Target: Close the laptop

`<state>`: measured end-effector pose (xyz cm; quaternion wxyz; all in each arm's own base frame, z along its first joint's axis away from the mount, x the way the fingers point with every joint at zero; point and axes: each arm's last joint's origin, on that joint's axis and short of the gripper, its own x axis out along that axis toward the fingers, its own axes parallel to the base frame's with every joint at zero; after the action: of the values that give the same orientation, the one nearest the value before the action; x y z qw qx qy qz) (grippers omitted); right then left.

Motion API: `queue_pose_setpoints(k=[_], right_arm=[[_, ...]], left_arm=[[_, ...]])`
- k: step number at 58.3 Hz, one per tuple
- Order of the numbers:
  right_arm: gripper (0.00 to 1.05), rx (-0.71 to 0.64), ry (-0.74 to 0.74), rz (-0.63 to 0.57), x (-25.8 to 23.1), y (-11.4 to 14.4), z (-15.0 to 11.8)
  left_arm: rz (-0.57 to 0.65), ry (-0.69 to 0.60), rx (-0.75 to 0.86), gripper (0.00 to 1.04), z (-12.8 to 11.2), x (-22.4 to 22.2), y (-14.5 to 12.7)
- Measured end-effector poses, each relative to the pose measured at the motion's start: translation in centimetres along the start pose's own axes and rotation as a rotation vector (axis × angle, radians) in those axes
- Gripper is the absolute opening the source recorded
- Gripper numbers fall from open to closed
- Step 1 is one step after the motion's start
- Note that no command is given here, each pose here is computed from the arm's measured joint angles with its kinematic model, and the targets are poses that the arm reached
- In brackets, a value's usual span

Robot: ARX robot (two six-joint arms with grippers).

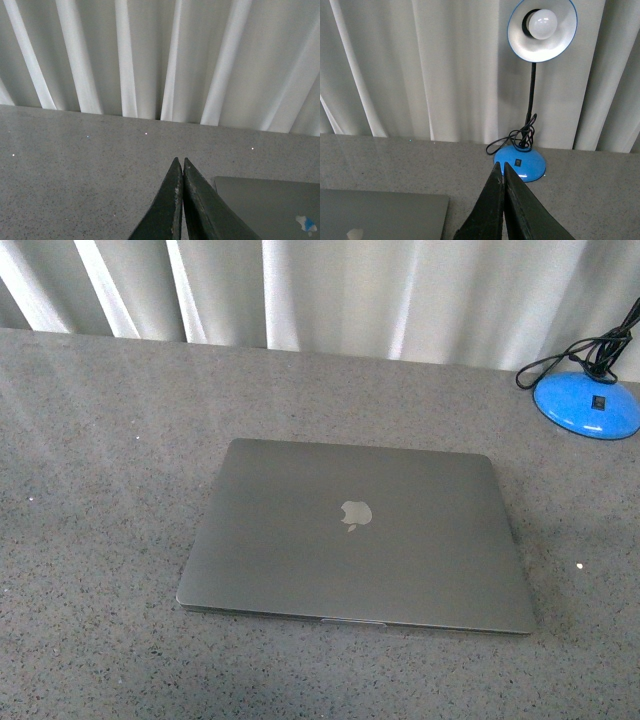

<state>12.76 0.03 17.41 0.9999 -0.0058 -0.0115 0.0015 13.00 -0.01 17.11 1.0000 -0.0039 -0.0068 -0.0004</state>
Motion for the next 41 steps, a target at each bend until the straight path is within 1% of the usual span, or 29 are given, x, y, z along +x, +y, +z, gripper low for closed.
queue_pose_setpoints(k=[41], right_arm=[[0.01, 0.001, -0.005, 0.0, -1.9, 0.0, 0.1]], left_arm=[[0.0, -0.008, 0.0, 0.04, 0.2, -2.1, 0.0]])
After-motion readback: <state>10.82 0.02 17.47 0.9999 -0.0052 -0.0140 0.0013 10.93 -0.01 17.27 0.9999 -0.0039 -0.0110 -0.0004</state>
